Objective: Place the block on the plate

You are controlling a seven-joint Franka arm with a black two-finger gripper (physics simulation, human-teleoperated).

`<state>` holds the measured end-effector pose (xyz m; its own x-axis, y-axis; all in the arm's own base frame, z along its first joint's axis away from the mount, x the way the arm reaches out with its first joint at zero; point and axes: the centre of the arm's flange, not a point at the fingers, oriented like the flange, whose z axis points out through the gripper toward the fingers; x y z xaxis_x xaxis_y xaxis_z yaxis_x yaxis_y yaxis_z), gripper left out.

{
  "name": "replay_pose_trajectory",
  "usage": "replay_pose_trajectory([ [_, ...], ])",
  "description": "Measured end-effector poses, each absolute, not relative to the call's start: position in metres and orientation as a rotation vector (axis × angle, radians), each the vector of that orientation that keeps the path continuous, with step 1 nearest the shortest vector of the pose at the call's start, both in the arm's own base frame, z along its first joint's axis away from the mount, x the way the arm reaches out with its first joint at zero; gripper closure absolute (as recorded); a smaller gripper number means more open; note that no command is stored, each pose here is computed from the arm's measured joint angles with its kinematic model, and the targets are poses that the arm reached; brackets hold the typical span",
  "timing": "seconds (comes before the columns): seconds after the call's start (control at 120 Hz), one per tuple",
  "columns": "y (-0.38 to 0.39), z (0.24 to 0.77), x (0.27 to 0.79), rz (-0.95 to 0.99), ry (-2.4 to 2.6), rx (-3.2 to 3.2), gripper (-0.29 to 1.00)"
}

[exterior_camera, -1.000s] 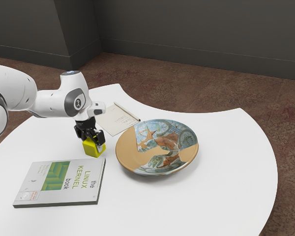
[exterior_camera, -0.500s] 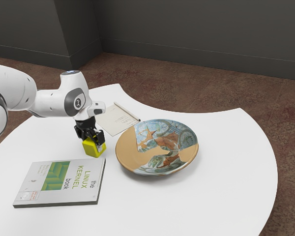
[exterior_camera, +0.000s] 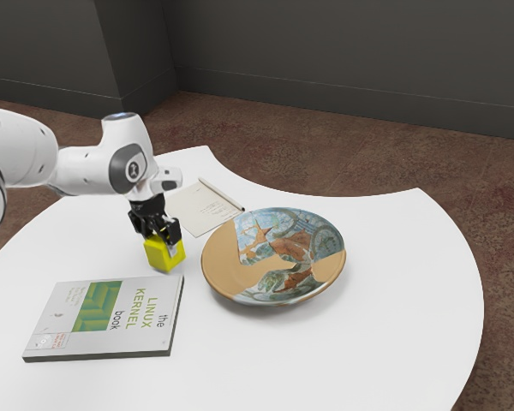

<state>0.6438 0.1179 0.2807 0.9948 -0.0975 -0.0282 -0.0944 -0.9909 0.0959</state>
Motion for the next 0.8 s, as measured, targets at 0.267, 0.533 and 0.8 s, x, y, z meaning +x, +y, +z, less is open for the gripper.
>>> replay_pose_trajectory([
  [0.267,0.111,0.321,0.645,0.008,-0.165,3.051,0.29],
  [0.533,0.091,0.414,0.65,0.112,-0.226,3.06,0.29],
  [0.8,0.027,0.45,0.651,0.062,-0.355,3.04,0.29],
])
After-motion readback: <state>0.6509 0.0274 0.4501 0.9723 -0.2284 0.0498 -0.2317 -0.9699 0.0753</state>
